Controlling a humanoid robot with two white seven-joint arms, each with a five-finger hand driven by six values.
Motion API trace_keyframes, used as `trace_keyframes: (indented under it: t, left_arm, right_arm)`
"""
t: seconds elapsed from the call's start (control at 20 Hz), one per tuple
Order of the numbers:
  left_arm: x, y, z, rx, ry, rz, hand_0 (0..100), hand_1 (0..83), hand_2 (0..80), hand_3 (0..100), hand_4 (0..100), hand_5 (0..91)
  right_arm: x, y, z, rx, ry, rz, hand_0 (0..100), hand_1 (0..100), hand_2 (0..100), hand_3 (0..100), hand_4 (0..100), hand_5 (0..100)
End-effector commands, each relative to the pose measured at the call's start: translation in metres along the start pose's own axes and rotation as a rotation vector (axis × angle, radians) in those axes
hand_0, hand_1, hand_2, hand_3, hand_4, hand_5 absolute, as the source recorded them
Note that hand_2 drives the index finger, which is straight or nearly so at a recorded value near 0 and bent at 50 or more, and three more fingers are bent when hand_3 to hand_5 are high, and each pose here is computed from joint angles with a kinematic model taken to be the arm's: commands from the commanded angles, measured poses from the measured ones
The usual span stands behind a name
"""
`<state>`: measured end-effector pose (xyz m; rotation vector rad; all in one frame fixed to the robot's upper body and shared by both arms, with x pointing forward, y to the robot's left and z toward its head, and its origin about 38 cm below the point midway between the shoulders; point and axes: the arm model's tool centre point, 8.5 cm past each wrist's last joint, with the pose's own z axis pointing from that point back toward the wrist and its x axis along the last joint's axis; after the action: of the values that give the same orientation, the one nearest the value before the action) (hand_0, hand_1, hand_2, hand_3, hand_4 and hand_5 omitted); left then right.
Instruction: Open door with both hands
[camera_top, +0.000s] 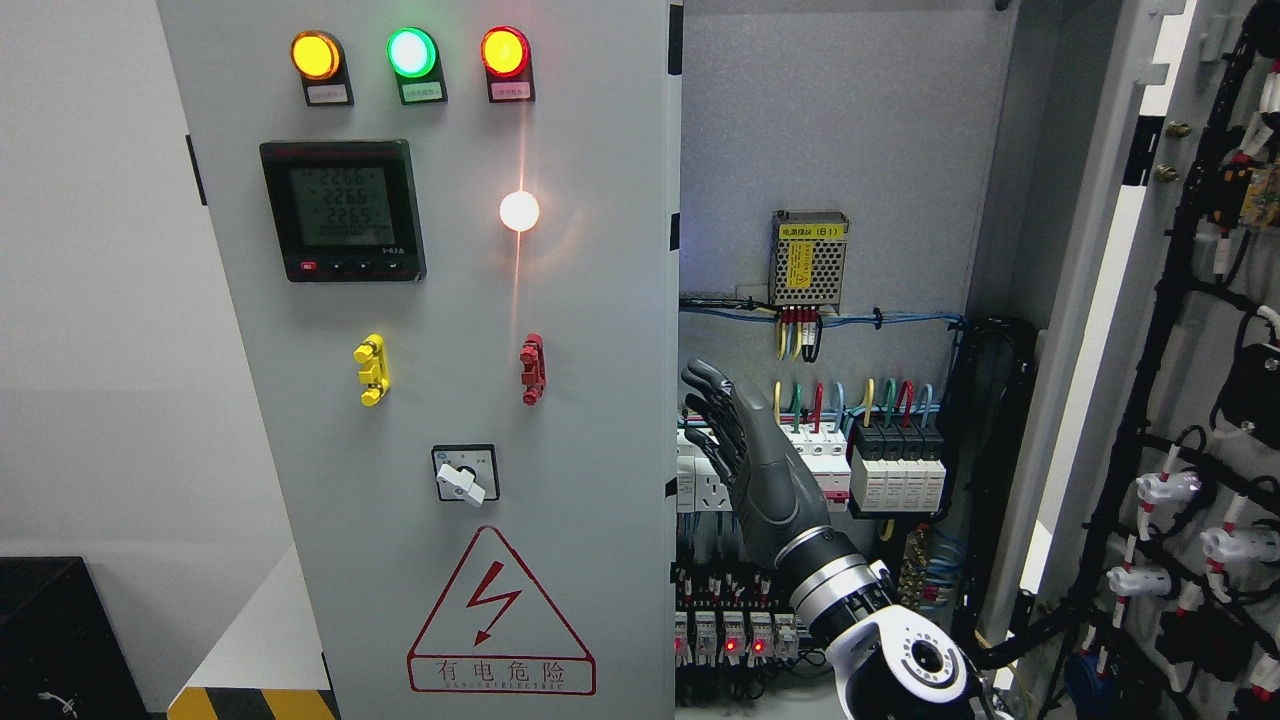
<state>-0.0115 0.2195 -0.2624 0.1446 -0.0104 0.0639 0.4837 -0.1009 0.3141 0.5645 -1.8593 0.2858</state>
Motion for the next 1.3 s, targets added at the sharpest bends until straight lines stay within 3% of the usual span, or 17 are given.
trace_keyframes:
  t: [0.0, 0.3, 0.6, 1.25]
  left_arm:
    - [-0.006, 0.0, 0.0, 0.0, 0.009, -0.001, 0, 0.0, 0.0, 0, 0, 0.0]
    - [-0.006, 0.0, 0.0, 0.0, 0.009, -0.001, 0, 0.0, 0.0, 0, 0, 0.0]
    - [-0.006, 0.0, 0.0, 0.0, 0.009, -0.001, 0, 0.0, 0.0, 0, 0, 0.0]
    - [-0.006, 0.0, 0.0, 0.0, 0.009, -0.001, 0, 0.0, 0.0, 0, 0, 0.0]
  right_arm:
    - [-0.005, -0.01, -0.002, 0.006, 0.022, -0.039, 19, 0, 0, 0, 0, 0]
    - [-0.005, -0.033, 0.001, -0.004, 0.045, -0.057, 19, 0, 0, 0, 0, 0]
    - [-0.006, -0.029, -0.003, 0.061, 0.053, -0.056, 19, 0, 0, 0, 0, 0]
    - [-0.01, -0.05, 0.001, 0.068, 0.087, -0.026, 19, 0, 0, 0, 0, 0]
